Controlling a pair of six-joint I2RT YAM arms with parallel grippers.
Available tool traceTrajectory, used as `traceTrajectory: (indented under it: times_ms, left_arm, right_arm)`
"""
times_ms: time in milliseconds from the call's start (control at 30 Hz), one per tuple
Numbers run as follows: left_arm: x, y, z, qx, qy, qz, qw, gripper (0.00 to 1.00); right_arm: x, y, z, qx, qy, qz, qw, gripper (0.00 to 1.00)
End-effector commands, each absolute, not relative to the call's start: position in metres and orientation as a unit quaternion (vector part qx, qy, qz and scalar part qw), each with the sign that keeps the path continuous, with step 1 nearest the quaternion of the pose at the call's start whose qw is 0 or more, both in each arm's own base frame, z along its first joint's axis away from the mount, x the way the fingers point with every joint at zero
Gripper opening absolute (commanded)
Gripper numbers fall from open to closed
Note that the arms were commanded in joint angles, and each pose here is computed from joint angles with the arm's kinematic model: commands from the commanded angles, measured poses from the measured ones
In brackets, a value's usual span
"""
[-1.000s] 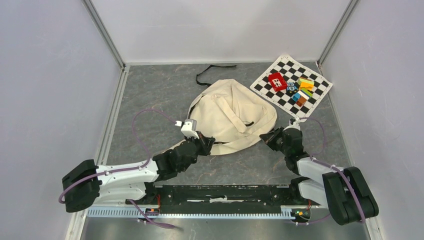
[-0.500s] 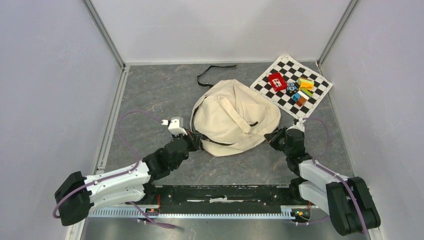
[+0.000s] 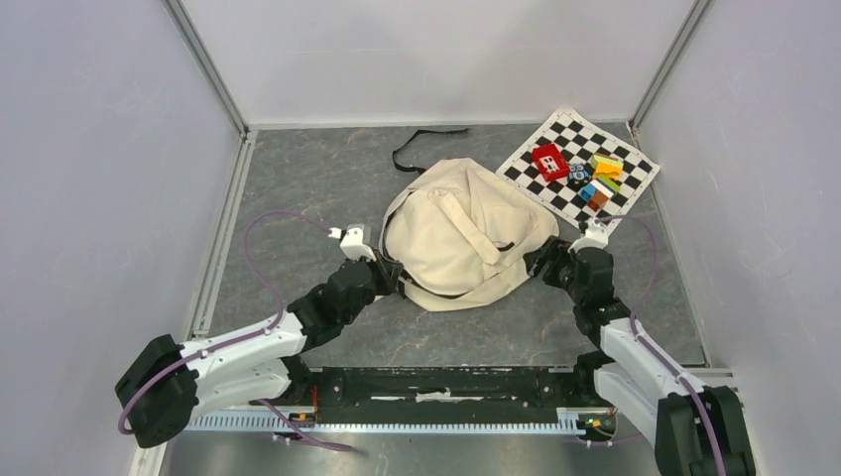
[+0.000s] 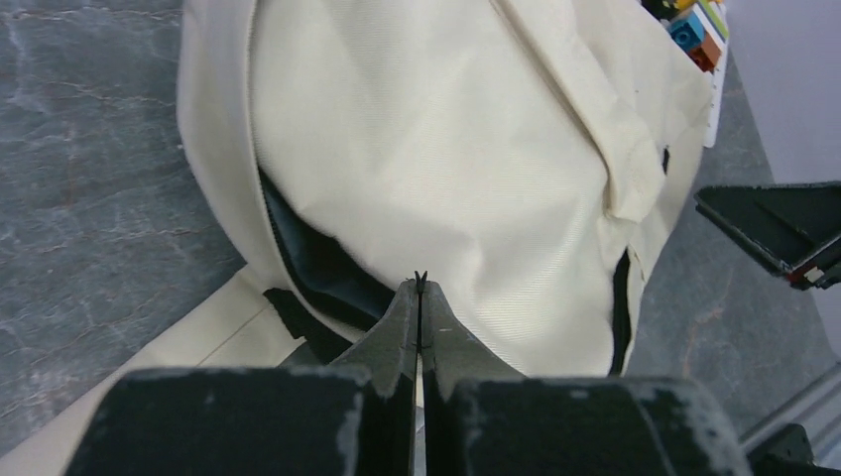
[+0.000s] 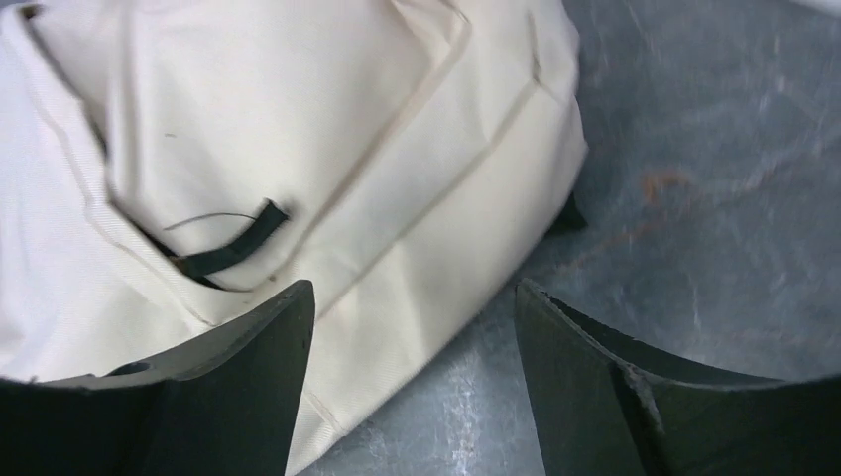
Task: Pack the student bag
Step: Zip the student bag at the center of the board.
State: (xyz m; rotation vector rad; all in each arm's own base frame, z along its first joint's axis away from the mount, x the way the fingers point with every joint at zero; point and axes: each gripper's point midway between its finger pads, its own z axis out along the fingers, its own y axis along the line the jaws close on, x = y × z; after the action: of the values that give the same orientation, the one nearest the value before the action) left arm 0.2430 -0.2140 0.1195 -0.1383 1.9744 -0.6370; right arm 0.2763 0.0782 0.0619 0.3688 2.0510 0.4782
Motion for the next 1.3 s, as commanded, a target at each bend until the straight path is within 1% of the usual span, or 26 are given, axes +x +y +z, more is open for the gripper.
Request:
traceTrajectory:
  times_ms: [0,67,133,267,400,533,633,733,900,1067,1233,1267]
  left_arm:
    - [0.248,-0.241,0.159,-0.029,0.784,-0.329,0.525,0.02]
    - [0.248,-0.243,0.157,-0.032,0.785,-0.334,0.521,0.02]
    - [0.247,-0.244,0.155,-0.033,0.786,-0.336,0.518,0.02]
    - [0.246,-0.244,0.155,-0.045,0.786,-0.342,0.512,0.02]
    - [0.246,-0.244,0.158,-0.059,0.785,-0.350,0.507,0.02]
    - [0.246,-0.242,0.157,-0.067,0.789,-0.347,0.503,0.02]
    - [0.246,-0.240,0.156,-0.073,0.790,-0.343,0.503,0.02]
    - [0.246,-0.238,0.155,-0.076,0.791,-0.340,0.502,0.02]
    - [0.247,-0.238,0.157,-0.077,0.790,-0.340,0.503,0.02]
    - [0.247,-0.238,0.158,-0.076,0.790,-0.341,0.503,0.02]
    - [0.248,-0.238,0.158,-0.077,0.790,-0.340,0.504,0.02]
    - [0.248,-0.238,0.158,-0.077,0.791,-0.340,0.503,0.02]
  right_arm:
    - [0.292,0.087,0.119,0.016,0.808,0.183,0.560,0.82]
    - [0.292,0.105,0.139,-0.045,0.783,0.210,0.584,0.85]
    - [0.288,0.131,0.153,-0.108,0.764,0.241,0.589,0.85]
    - [0.269,0.198,0.162,-0.239,0.738,0.274,0.568,0.84]
    - [0.245,0.259,0.172,-0.310,0.712,0.301,0.553,0.81]
    - [0.231,0.295,0.170,-0.360,0.699,0.283,0.550,0.80]
    - [0.226,0.313,0.162,-0.398,0.697,0.257,0.538,0.75]
    - [0.219,0.328,0.158,-0.419,0.692,0.252,0.531,0.71]
    - [0.226,0.334,0.148,-0.417,0.706,0.210,0.533,0.67]
    - [0.221,0.345,0.139,-0.434,0.703,0.192,0.530,0.61]
    - [0.225,0.346,0.127,-0.429,0.715,0.159,0.528,0.51]
    - [0.227,0.345,0.127,-0.423,0.718,0.153,0.531,0.46]
